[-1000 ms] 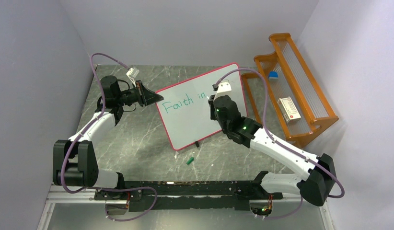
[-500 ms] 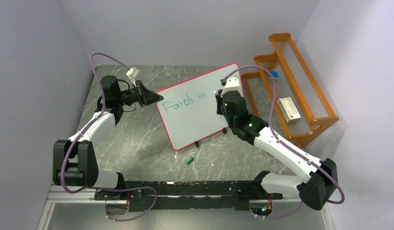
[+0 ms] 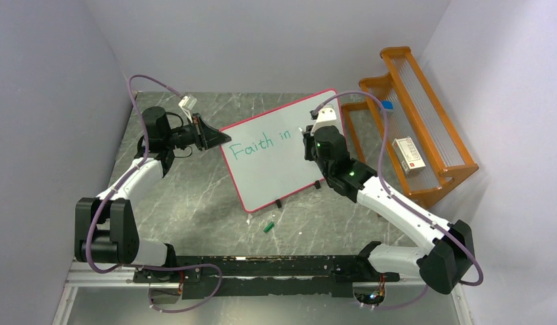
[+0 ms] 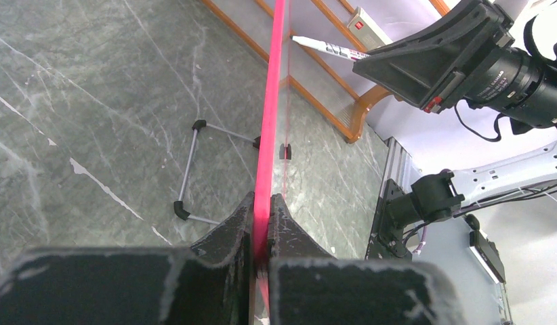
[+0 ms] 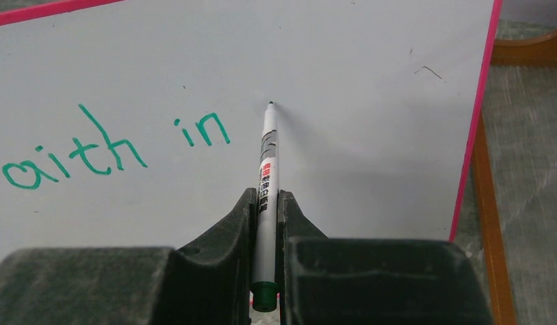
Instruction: Write a sentence on the whiteboard
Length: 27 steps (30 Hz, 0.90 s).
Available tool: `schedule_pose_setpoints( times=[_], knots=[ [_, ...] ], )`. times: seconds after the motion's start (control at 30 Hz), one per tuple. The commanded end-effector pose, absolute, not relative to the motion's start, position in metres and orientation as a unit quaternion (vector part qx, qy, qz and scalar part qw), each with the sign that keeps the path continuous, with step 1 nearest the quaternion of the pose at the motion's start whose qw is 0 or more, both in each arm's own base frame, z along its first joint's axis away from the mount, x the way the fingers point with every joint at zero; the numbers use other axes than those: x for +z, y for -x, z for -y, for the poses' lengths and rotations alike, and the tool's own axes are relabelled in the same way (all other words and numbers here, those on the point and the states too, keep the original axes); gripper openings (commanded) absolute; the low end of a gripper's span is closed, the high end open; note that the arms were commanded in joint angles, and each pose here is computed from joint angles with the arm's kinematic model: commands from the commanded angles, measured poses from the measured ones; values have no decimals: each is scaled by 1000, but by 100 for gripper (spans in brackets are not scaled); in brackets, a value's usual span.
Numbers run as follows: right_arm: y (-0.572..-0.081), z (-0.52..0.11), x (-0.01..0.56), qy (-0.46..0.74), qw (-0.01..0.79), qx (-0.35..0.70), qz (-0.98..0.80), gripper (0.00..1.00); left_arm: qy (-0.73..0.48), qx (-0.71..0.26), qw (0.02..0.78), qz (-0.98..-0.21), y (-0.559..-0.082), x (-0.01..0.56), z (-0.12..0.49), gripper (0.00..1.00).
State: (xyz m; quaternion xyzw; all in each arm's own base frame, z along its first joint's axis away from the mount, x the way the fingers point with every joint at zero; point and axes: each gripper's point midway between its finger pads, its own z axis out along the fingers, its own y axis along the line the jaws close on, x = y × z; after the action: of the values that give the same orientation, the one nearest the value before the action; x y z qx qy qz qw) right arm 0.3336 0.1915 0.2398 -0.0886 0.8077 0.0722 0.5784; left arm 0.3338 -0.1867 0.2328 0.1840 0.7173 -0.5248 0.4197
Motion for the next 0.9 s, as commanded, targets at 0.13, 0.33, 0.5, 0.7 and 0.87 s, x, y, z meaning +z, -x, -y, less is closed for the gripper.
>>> schedule_pose_setpoints(
  times=[0.13, 0.33, 0.5, 0.7, 0.87],
  knots=[
    [-345, -194, 251, 83, 591, 81, -798, 0, -180, -521, 383, -741, -328, 204, 193, 5],
    [-346, -190, 240, 81, 581, 75, -806, 0, -179, -520, 383, -742, -329, 204, 193, 5],
    [-343, -184, 235, 78, 574, 70, -812, 0, -179, -520, 383, -742, -329, 204, 193, 5],
    [-338, -178, 230, 76, 568, 64, -817, 0, -179, -520, 383, -742, -329, 204, 193, 5],
    [-336, -175, 223, 73, 560, 64, -822, 0, -179, -520, 383, -742, -329, 203, 193, 5]
  ],
)
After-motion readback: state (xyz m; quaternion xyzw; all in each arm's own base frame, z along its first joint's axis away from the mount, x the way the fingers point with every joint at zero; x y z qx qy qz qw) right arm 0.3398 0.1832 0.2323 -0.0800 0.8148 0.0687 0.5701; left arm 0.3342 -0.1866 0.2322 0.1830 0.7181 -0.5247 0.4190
